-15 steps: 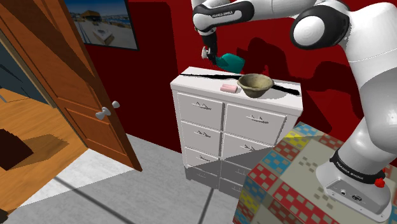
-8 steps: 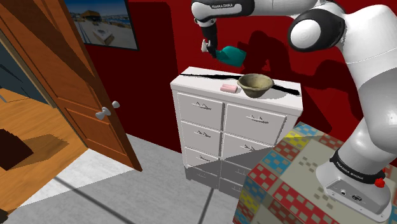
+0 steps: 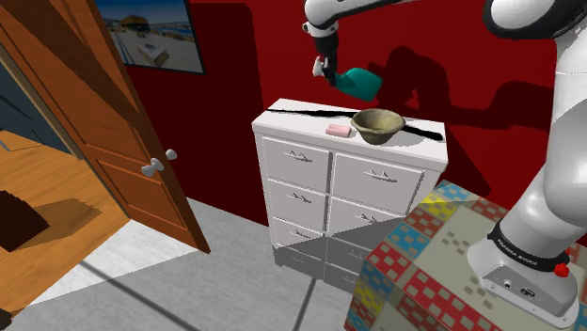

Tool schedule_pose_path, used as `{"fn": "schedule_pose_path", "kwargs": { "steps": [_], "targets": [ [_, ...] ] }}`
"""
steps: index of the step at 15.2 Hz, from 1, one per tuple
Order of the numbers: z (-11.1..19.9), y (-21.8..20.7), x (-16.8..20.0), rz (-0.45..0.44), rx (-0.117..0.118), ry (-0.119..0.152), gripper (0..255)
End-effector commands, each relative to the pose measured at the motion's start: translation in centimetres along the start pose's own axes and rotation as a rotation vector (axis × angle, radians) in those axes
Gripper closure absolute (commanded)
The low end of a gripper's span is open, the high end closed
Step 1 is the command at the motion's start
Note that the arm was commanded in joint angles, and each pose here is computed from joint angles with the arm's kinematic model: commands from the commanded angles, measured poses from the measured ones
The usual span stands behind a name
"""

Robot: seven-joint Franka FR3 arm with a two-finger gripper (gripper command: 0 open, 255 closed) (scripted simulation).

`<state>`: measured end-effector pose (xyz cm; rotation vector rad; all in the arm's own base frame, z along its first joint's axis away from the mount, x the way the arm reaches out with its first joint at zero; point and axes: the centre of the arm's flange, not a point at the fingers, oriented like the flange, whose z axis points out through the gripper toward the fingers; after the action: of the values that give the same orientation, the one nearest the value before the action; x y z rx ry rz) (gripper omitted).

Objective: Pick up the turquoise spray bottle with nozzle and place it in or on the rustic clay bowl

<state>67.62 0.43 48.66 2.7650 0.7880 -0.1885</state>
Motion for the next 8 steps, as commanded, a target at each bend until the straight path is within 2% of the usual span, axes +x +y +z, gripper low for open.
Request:
{"fn": "schedule_pose_path", "kwargs": {
  "steps": [1, 8],
  "targets": [
    [0.4, -1.1, -2.7, -0.001, 0.000, 0.001, 255],
    [1.6, -4.1, -11.4, -0.001, 0.000, 0.001, 255]
  ]
}}
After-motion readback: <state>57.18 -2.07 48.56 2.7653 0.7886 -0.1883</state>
